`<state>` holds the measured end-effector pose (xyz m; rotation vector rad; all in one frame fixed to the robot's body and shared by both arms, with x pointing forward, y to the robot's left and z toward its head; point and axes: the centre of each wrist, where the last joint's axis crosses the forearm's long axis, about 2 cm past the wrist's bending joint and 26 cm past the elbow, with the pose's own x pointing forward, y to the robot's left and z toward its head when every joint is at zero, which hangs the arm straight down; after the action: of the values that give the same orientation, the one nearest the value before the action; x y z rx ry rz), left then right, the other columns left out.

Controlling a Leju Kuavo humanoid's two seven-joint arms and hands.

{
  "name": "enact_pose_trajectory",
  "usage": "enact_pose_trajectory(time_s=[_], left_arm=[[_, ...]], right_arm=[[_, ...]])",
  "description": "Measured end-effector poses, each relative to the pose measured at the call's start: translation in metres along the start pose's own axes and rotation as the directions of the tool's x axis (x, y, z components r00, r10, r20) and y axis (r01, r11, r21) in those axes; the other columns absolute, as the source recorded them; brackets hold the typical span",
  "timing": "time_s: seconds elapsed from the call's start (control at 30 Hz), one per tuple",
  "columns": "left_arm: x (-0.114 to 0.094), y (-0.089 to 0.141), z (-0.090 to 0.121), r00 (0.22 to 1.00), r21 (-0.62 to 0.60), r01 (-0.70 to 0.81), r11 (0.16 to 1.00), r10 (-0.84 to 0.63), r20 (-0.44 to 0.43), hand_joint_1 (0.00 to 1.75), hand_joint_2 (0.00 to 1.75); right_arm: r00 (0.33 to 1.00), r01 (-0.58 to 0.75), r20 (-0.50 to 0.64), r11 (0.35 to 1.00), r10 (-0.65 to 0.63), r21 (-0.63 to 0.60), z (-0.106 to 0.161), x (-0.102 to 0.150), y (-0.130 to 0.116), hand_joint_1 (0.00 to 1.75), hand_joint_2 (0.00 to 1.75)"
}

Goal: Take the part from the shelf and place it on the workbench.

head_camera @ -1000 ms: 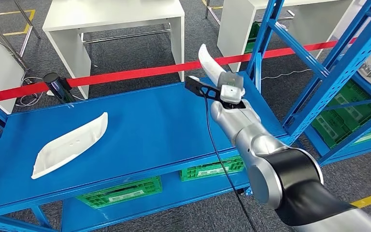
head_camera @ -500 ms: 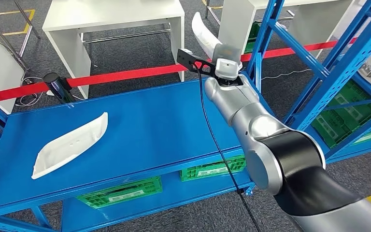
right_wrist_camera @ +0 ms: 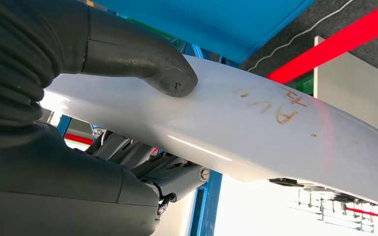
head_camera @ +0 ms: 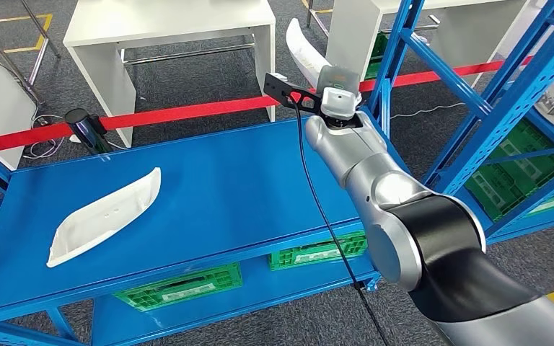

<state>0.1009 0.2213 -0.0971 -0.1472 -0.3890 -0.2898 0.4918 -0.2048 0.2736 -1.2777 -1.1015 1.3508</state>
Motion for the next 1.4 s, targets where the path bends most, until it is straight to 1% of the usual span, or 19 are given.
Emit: enact_pose_trajectory(time_s=[0.37,0.67,0.87,1.1,1.3,1.4], left_arm=[[0.0,-0.0001,0.0,1.0,-0.001,0.004,1.0,-0.004,0.001,0.0,1.75],[0.0001,-0.0004,0.0,0.999,-0.003,0.022,1.0,-0.022,0.039,0.0,1.75],[0.0,-0.0003,0.0,0.999,-0.005,0.039,0.999,-0.038,0.034,0.0,1.75],[0.0004,-0.0004,-0.0001,0.998,-0.006,0.049,0.999,-0.049,0.026,0.0,1.75],[0.0026,-0.0011,-0.0004,0.998,-0.007,0.051,0.999,-0.051,0.033,0.0,1.75],[0.0019,-0.0015,-0.0003,0.998,-0.008,0.049,0.999,-0.049,0.032,0.0,1.75]], right_arm=[[1.0,0.0,-0.003,1.0,0.0,0.001,0.0,-0.0001,0.0001,1.75,1.75],[1.0,0.0,-0.003,1.0,0.001,0.002,0.0,-0.0004,0.0005,1.75,1.75],[1.0,-0.003,-0.012,1.0,0.003,0.007,0.0003,-0.0012,0.0026,1.75,1.75],[0.999,-0.05,-0.007,0.999,0.05,0.003,0.0001,-0.004,0.0044,1.75,1.75],[0.995,-0.094,0.024,0.996,0.094,-0.011,0.0004,-0.0001,0.0019,1.75,1.75],[0.99,-0.13,0.047,0.991,0.131,-0.013,0.0022,0.005,0.0056,1.75,1.75]])
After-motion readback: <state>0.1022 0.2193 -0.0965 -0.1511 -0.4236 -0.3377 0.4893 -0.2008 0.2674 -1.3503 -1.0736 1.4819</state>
